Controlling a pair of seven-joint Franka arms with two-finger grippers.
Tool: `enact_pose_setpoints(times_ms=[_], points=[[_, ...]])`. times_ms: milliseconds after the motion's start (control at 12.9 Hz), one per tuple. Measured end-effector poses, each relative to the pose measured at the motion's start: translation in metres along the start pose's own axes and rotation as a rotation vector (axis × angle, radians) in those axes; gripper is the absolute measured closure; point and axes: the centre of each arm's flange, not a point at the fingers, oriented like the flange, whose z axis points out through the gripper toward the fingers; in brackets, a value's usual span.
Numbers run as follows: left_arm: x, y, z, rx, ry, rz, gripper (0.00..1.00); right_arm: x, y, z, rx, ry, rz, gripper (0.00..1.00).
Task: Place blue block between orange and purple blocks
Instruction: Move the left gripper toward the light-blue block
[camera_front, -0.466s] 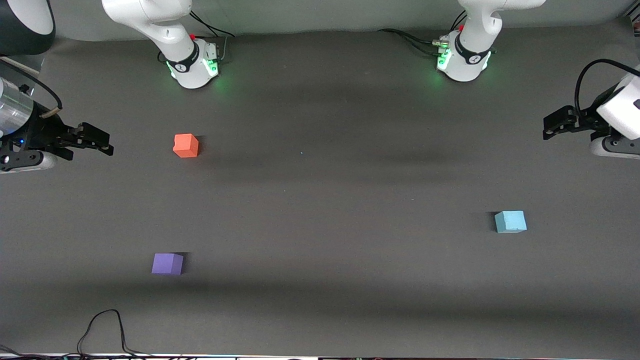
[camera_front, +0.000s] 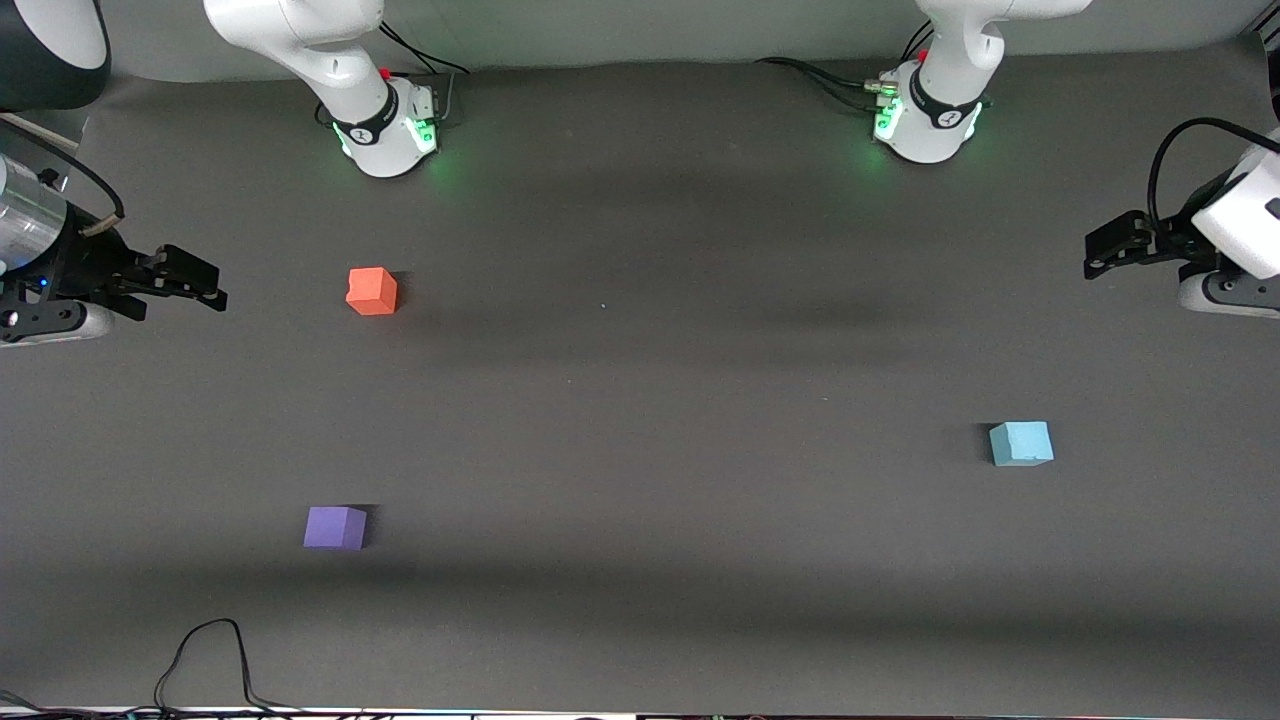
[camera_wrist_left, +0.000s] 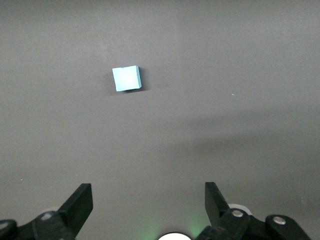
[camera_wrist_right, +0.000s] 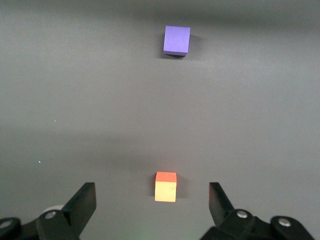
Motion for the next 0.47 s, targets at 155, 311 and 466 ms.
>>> enact_pose_setpoints(times_ms=[155, 311, 466], points=[[0.0, -0.002, 0.0, 0.0, 0.0, -0.003, 0.0, 0.0, 0.0, 0.0, 0.0, 0.0, -0.001, 0.0], [0.004, -0.009, 0.005, 0.0, 0.004, -0.014, 0.0, 0.0, -0.001, 0.0, 0.0, -0.001, -0.001, 0.0], [0.016, -0.024, 0.021, 0.001, 0.017, -0.027, 0.0, 0.001, -0.001, 0.002, 0.0, -0.003, -0.002, 0.0]])
